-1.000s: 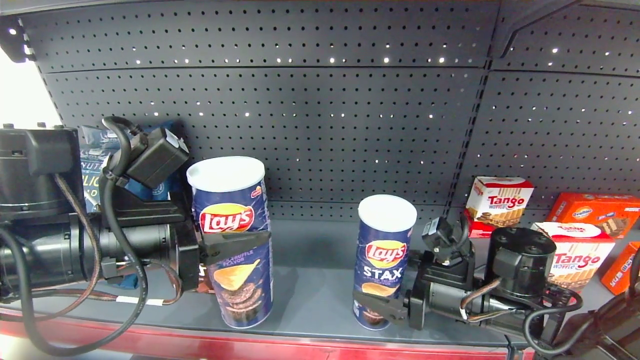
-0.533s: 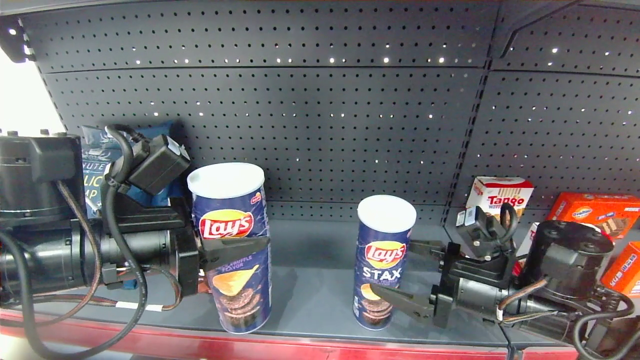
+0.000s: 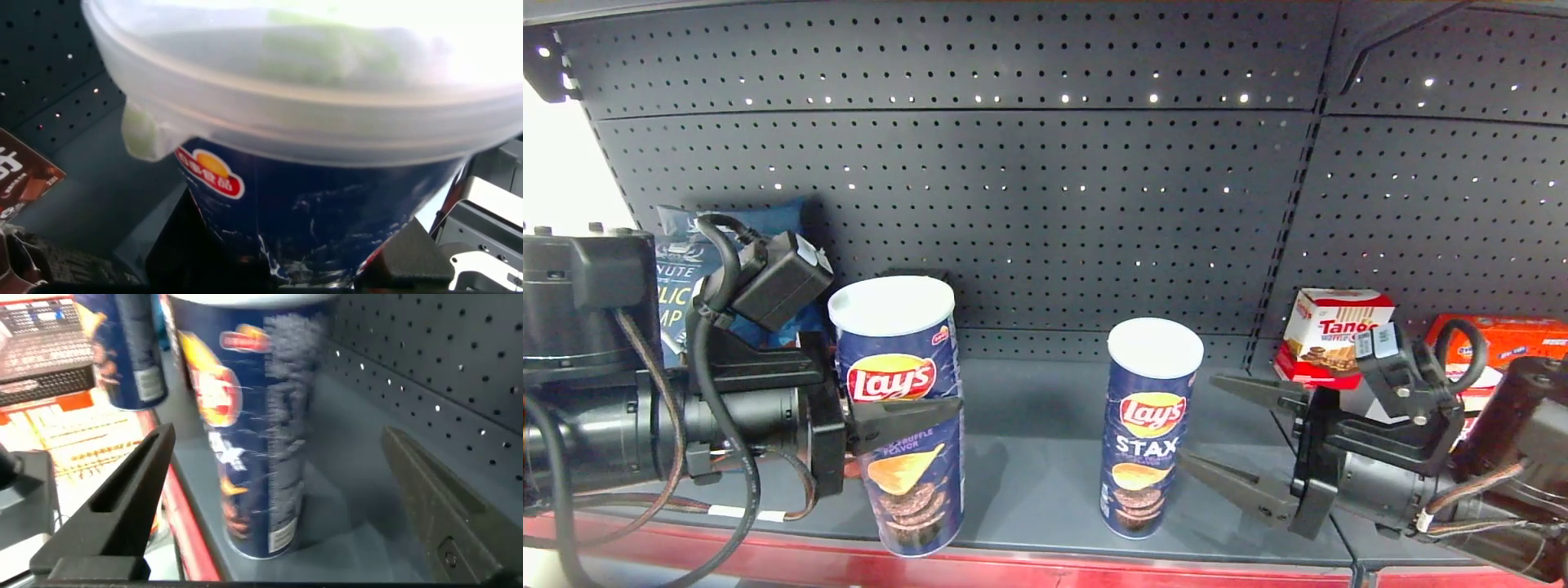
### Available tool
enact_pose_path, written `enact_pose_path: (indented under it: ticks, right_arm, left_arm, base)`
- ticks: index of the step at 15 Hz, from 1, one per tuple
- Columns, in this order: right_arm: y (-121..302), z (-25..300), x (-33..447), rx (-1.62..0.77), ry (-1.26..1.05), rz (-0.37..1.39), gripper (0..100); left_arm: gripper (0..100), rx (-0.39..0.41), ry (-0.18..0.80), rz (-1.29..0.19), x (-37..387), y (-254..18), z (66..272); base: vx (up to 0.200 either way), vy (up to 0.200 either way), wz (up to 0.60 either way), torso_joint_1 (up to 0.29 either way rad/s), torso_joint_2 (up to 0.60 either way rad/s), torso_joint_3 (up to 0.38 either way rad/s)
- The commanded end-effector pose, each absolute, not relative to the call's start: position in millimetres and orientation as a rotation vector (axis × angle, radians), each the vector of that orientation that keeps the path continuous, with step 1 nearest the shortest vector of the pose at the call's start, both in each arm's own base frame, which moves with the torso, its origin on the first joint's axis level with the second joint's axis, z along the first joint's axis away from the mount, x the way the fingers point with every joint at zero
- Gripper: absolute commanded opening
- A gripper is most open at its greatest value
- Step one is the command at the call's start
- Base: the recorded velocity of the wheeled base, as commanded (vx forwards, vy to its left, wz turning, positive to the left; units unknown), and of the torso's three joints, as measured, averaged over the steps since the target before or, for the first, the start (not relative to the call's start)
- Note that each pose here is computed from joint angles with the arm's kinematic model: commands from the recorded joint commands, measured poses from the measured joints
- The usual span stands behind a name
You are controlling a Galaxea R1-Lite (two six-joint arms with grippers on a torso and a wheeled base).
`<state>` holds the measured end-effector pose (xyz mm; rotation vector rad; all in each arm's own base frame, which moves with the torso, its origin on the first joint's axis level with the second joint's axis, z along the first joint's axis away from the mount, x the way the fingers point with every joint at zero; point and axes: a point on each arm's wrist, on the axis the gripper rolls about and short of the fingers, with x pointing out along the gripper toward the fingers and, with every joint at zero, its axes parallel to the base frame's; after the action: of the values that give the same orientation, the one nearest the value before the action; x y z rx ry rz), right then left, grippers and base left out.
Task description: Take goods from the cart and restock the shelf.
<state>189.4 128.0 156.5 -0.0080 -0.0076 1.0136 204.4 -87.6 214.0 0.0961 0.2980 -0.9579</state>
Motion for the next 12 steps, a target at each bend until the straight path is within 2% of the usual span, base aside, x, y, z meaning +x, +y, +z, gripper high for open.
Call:
enact_pose_path:
  ticks: [1,6,9,12]
  right_arm:
    - [115,168,166,-0.007,-0.066,1.018,100]
    - [73,199,137,-0.016,-0.193,0.874,100]
    - [46,204,125,-0.077,-0.199,0.691,100]
    - [30,204,88,-0.065,-0.168,0.446,100]
  left_arm:
    - [0,0.096,0.295,-0.958,203,-87,214]
    - [0,0.097,0.286,-0.956,204,-87,216]
    - [0,0.099,0.273,-0.954,205,-87,219]
    - [0,0.100,0.266,-0.958,204,-88,220]
  base:
    - [0.000,0.000,0.00,0.000,0.00,0.000]
    - [0.000,0.000,0.00,0.000,0.00,0.000]
    - [0.000,0.000,0.00,0.000,0.00,0.000]
    - [0.000,0.000,0.00,0.000,0.00,0.000]
